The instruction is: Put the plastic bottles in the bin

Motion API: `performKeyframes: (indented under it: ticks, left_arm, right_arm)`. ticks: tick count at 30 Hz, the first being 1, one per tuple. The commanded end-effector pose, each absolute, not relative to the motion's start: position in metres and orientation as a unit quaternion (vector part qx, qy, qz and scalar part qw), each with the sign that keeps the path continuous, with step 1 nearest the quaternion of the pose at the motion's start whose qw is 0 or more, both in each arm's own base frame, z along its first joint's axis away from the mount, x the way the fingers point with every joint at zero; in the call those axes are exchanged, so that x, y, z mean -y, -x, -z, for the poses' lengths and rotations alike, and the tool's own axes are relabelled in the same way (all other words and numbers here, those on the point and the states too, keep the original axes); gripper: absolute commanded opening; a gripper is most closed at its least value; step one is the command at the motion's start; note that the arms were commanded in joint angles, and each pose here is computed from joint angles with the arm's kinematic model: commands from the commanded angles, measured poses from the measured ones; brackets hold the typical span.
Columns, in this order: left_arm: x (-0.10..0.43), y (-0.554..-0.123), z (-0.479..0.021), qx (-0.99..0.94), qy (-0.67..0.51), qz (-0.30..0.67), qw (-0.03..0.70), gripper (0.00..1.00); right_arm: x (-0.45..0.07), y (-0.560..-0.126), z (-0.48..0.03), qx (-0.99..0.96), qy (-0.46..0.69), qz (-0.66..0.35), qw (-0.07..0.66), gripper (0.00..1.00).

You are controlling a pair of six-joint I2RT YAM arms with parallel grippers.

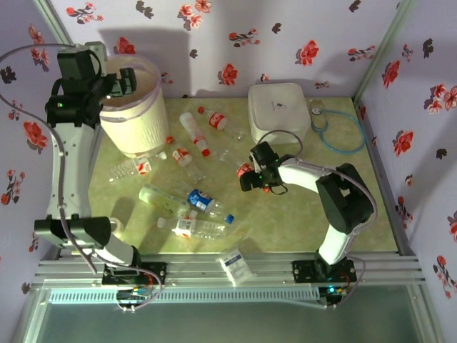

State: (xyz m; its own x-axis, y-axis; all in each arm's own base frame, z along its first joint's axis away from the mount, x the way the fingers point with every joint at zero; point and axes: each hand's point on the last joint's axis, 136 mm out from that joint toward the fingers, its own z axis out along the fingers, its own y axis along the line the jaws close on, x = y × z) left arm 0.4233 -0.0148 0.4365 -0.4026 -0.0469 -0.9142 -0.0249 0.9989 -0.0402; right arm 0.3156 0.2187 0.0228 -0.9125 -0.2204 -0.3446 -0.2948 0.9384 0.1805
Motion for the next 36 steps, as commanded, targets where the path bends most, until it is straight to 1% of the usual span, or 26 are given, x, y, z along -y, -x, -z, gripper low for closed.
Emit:
performKeyframes:
  ticks: [1, 4, 7, 12, 14, 16, 18, 20, 25, 28, 31, 36]
  left_arm:
    - [0.071, -0.385, -0.454, -0.814, -0.025, 0.057, 0.577, 1.00]
    - [0.141, -0.360, -0.429, -0.817, -0.095, 0.140, 0.551, 1.00]
    - [0.187, -0.346, -0.395, -0.823, -0.110, 0.211, 0.516, 1.00]
    - [0.234, -0.339, -0.350, -0.824, -0.086, 0.281, 0.484, 1.00]
    - [0.250, -0.343, -0.338, -0.811, -0.056, 0.337, 0.475, 1.00]
    - [0.270, -0.347, -0.324, -0.796, -0.038, 0.394, 0.457, 1.00]
    - [0.287, -0.351, -0.316, -0.783, -0.033, 0.432, 0.446, 1.00]
    - [0.301, -0.356, -0.308, -0.781, -0.035, 0.444, 0.437, 1.00]
    - [0.336, -0.362, -0.290, -0.784, -0.046, 0.463, 0.410, 1.00]
    - [0.355, -0.361, -0.281, -0.779, -0.047, 0.484, 0.396, 1.00]
    - [0.369, -0.359, -0.270, -0.786, -0.051, 0.485, 0.380, 1.00]
    - [0.386, -0.357, -0.252, -0.793, -0.055, 0.487, 0.361, 1.00]
  right_arm:
    - [-0.225, -0.321, -0.019, -0.971, 0.128, -0.117, 0.163, 0.81]
    - [-0.229, -0.323, -0.019, -0.971, 0.122, -0.128, 0.163, 0.72]
    - [-0.230, -0.323, -0.024, -0.970, 0.121, -0.130, 0.166, 0.66]
    - [-0.223, -0.319, -0.046, -0.968, 0.128, -0.127, 0.177, 0.59]
    - [-0.220, -0.316, -0.058, -0.966, 0.128, -0.127, 0.188, 0.56]
    - [-0.216, -0.316, -0.072, -0.962, 0.123, -0.131, 0.206, 0.55]
    - [-0.213, -0.316, -0.089, -0.957, 0.115, -0.142, 0.227, 0.55]
    - [-0.216, -0.317, -0.109, -0.944, 0.107, -0.177, 0.258, 0.55]
    - [-0.234, -0.322, -0.161, -0.880, 0.075, -0.304, 0.356, 0.52]
    - [-0.244, -0.323, -0.175, -0.859, 0.056, -0.353, 0.367, 0.51]
    - [-0.250, -0.328, -0.185, -0.835, 0.030, -0.393, 0.385, 0.51]
    - [-0.260, -0.331, -0.191, -0.819, 0.027, -0.422, 0.388, 0.51]
